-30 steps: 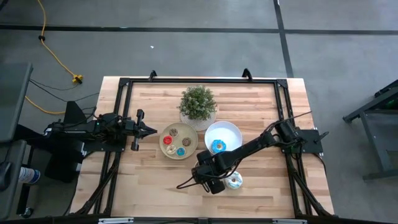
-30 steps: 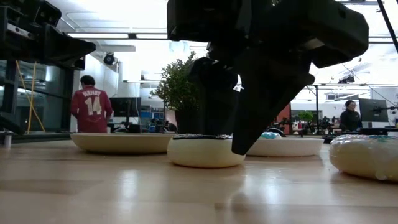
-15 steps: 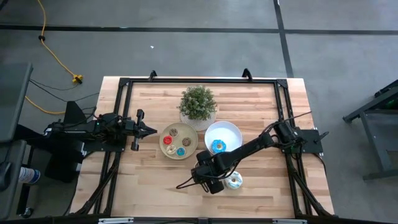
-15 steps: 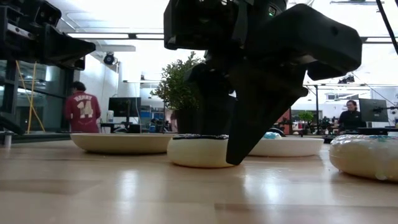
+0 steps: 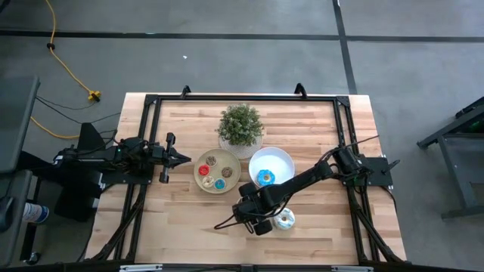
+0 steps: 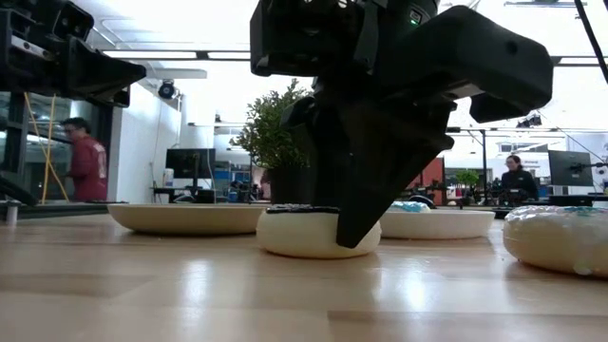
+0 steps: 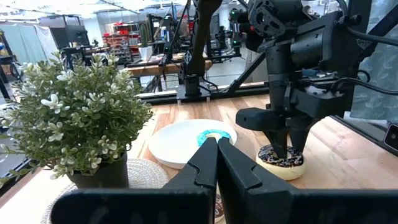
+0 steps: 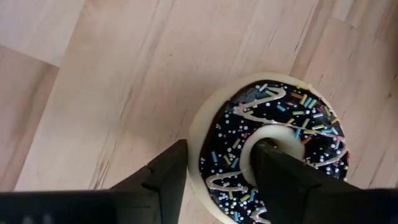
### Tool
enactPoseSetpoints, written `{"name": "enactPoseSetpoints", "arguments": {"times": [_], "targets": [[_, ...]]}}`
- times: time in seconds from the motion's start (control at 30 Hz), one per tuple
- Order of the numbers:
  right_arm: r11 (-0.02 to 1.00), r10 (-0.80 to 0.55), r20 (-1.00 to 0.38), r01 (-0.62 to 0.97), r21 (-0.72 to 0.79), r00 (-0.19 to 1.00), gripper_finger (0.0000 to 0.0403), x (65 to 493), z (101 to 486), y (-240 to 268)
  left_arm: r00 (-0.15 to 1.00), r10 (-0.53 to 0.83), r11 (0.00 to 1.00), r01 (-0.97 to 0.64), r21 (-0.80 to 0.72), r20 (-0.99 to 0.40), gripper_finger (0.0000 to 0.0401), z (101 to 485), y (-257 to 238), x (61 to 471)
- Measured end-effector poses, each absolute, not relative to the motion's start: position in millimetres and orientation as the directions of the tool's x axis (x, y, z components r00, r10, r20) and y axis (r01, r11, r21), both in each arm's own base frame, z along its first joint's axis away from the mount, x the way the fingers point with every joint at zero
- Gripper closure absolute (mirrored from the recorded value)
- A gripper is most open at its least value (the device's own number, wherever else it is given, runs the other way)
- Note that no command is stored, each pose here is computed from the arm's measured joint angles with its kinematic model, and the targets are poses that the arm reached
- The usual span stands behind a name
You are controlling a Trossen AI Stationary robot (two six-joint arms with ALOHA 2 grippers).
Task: Pick & Place donuts
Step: Put the large black donut on the white plate
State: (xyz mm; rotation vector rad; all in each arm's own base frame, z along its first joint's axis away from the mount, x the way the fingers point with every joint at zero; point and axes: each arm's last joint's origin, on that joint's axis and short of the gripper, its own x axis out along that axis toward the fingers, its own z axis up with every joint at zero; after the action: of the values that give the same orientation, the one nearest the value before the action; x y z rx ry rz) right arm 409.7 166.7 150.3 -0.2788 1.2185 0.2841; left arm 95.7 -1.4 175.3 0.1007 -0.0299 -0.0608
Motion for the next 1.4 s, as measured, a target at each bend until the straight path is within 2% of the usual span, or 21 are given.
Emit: {"name": "enactPoseSetpoints", "arguments": {"times": [0.33,1.4], "targets": [[0.931,0.065,-0.946,-0.360,-0.057,0.318,0.0266,409.6,150.3,166.7,0.998,-0.062,0.993,0.059,0.101,0.027,0.0400,175.3,-1.4,95.7],[0.931,0.055,-0.955,-0.361,-0.057,0.292,0.0268,407.3,149.4,165.5,0.998,-0.062,0.993,0.059,0.101,0.027,0.0400,175.3,-1.4,95.7]]}}
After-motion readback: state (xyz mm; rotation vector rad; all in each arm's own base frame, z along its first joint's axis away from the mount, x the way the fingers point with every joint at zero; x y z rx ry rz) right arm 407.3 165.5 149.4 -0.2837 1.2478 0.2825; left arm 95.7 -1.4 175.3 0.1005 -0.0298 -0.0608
